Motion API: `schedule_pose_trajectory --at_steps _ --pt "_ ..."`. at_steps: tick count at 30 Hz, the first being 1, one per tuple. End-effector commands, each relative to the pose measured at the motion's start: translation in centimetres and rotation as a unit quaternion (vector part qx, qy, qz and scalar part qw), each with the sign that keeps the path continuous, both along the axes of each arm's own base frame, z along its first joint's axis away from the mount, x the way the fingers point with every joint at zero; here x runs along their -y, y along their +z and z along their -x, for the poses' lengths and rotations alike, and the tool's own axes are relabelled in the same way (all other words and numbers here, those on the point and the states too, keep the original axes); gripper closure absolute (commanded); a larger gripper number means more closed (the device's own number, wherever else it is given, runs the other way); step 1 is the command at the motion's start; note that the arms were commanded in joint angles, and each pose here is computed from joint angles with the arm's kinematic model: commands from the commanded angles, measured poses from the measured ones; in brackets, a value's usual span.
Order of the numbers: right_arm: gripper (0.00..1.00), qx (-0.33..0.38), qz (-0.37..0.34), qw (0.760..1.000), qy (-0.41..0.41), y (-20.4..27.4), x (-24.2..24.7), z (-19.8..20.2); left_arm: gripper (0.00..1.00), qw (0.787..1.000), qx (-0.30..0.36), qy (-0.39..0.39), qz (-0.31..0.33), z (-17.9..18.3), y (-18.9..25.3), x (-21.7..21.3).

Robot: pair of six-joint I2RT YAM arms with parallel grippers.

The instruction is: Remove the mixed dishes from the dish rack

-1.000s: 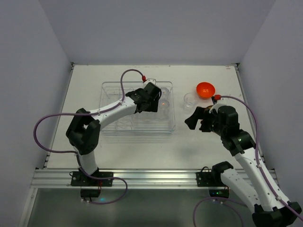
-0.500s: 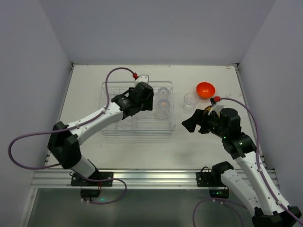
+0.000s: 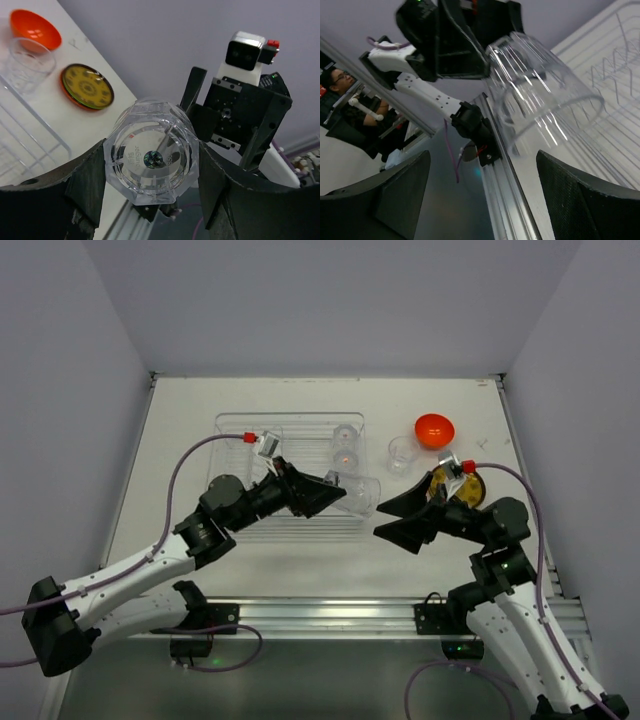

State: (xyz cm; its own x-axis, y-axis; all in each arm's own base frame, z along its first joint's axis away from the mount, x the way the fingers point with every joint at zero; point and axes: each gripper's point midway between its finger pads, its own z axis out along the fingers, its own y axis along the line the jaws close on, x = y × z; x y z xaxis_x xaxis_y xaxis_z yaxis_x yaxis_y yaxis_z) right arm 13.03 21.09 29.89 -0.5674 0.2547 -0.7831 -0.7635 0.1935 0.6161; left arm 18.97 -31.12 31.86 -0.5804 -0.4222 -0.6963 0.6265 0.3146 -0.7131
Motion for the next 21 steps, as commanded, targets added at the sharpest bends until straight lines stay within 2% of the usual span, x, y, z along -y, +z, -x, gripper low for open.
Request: schedule_pose_trajectory --at_steps 1,6,10,14,18,19,21 --pt "0.14 0.080 -0.036 0.994 0.071 4.0 -0.1 3.3 1.00 0.986 0.021 -0.102 0.128 3.7 4.9 0.7" --pt "0.21 0.075 -0.040 0.995 0.053 4.6 -0.1 2.7 1.00 0.979 0.006 -0.127 0.161 4.3 4.7 1.0" --pt "0.28 0.082 -0.042 0.995 0.042 5.0 -0.2 2.1 1.00 0.977 -0.019 -0.136 0.163 4.2 3.5 1.9" --pt "0.42 0.078 -0.061 0.994 0.038 5.5 -0.2 1.9 1.00 0.976 -0.033 -0.129 0.172 4.0 2.5 2.0" --pt "0.71 0.090 -0.088 0.992 0.025 6.4 -0.1 1.6 1.00 0.976 -0.041 -0.102 0.189 3.6 2.1 1.7" --pt "0.83 0.090 -0.091 0.991 0.023 6.3 -0.1 1.5 1.00 0.976 -0.041 -0.101 0.190 3.6 2.1 1.7" --pt "0.99 0.087 -0.100 0.991 0.008 6.5 0.0 1.1 1.00 0.975 -0.039 -0.099 0.194 3.6 2.3 1.7"
